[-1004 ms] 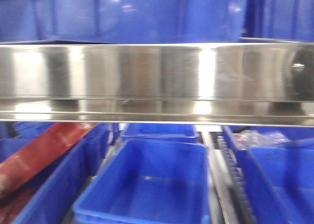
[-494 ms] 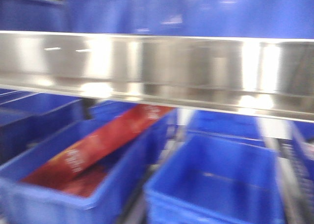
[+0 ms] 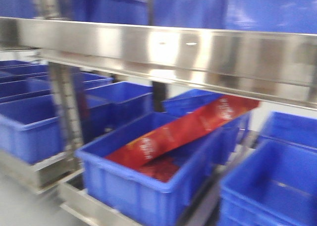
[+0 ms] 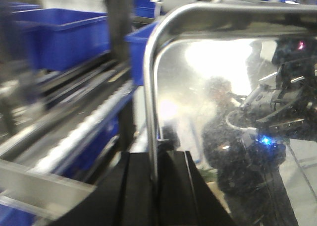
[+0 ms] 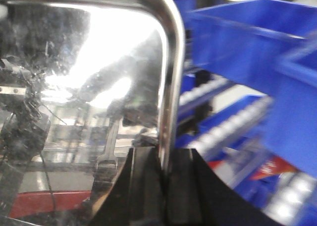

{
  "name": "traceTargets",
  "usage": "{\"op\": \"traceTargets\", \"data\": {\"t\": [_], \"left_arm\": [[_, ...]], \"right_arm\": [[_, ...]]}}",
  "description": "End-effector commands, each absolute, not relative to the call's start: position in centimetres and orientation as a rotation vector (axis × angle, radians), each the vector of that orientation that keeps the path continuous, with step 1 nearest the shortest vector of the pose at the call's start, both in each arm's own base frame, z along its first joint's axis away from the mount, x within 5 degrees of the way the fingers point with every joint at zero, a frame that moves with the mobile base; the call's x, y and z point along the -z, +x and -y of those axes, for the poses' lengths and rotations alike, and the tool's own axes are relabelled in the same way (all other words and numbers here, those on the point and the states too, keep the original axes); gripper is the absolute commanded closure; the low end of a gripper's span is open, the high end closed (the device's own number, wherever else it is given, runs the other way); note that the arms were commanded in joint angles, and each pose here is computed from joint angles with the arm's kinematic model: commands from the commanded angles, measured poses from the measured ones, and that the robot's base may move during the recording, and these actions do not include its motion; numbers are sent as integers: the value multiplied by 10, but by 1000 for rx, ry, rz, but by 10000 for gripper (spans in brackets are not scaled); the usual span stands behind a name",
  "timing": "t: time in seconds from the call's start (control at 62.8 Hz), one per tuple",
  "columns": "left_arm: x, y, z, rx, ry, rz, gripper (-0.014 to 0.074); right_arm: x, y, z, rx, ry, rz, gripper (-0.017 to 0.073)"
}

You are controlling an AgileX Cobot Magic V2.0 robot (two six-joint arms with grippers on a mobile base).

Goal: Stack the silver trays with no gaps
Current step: 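Hold the tray with both grippers while the base turns away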

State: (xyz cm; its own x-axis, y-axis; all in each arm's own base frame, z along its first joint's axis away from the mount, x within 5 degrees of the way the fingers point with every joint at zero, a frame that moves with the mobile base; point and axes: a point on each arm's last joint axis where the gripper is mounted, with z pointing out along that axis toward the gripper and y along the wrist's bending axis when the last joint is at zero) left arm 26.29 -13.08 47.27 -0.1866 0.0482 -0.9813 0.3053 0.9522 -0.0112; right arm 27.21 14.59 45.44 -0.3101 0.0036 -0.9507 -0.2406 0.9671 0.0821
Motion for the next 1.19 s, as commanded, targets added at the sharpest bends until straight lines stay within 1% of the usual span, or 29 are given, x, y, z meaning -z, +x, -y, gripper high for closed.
{"op": "traceTargets", "data": {"t": [0.0,1.179], "left_arm": [[-483,258,142,324,295,-1652,607],[-483,258,142,324,295,-1652,607]], "right_arm": [[-478,267,-165,-423,-267,-1631,639],[-485,265,-168,-469,-287,-1553,639]]}}
